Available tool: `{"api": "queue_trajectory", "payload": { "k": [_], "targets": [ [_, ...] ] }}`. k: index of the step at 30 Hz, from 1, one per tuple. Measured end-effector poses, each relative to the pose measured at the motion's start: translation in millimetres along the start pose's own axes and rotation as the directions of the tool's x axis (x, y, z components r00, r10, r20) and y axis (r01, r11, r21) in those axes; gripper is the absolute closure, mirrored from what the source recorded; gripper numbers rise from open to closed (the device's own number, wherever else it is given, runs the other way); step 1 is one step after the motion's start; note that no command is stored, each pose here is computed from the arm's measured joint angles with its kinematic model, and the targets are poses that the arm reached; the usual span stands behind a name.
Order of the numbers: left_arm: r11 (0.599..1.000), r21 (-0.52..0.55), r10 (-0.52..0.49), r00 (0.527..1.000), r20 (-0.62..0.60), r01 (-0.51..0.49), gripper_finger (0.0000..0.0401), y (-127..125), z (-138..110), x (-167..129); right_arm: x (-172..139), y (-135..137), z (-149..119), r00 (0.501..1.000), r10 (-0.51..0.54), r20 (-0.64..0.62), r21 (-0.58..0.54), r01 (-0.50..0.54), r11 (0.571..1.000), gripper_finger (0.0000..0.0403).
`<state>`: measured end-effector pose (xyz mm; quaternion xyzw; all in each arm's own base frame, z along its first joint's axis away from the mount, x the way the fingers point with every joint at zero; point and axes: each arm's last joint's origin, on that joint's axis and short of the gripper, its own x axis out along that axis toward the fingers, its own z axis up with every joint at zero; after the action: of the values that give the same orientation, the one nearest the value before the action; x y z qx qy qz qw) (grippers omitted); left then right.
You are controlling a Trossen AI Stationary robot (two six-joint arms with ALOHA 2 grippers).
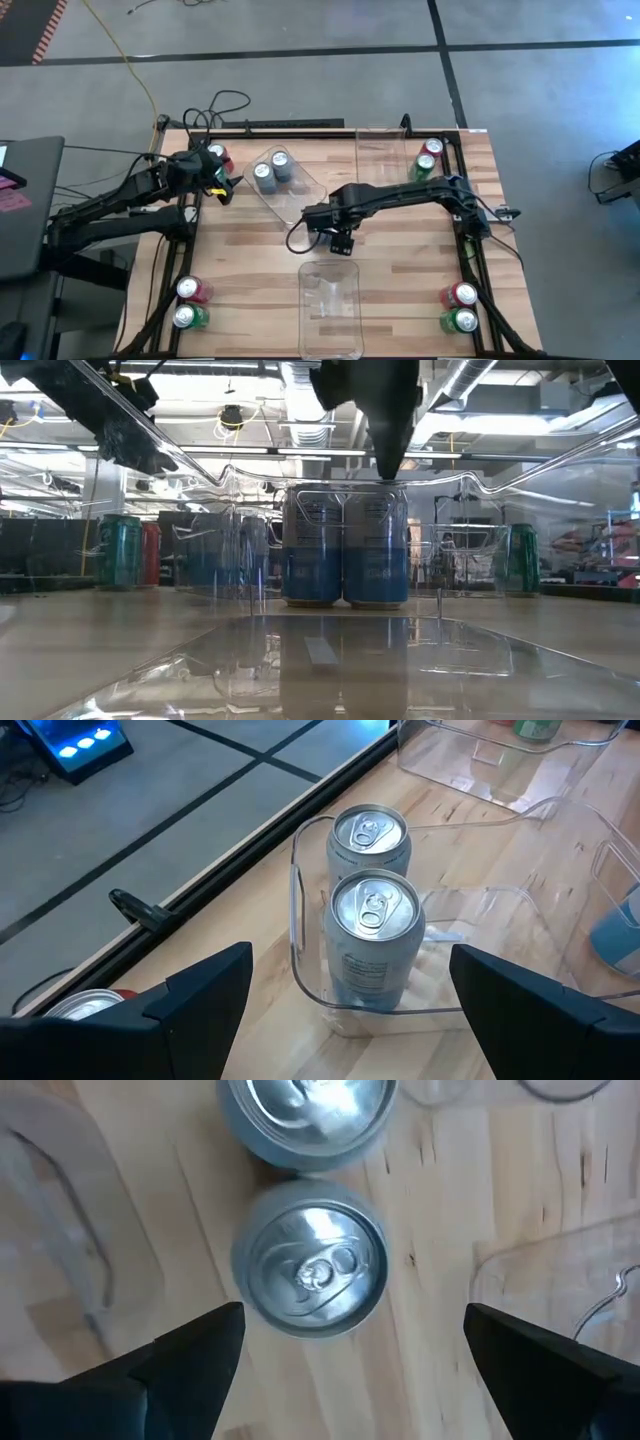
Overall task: Sort soda cans
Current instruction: Put the right blue-white soda can into the top left transparent bin
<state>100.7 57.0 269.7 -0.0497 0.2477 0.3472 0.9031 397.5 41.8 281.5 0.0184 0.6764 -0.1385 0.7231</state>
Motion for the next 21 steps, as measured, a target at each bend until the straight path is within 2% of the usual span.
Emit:
{"api": "queue_trajectory", "payload": {
  "k": [12, 21],
  "targets": [
    [1.000, -0.001, 0.000, 1.000, -0.001, 0.000, 0.0068, 0, 0, 0, 29, 1, 12, 0.995, 0.079, 0.065, -0.057, -0.076, 0.996, 0.0003],
    [1.000, -0.001, 0.000, 1.000, -0.001, 0.000, 0.0068, 0, 0, 0, 55, -4, 5, 0.997, 0.076, -0.014, -0.048, -0.076, 0.996, 0.0029]
  ]
}}
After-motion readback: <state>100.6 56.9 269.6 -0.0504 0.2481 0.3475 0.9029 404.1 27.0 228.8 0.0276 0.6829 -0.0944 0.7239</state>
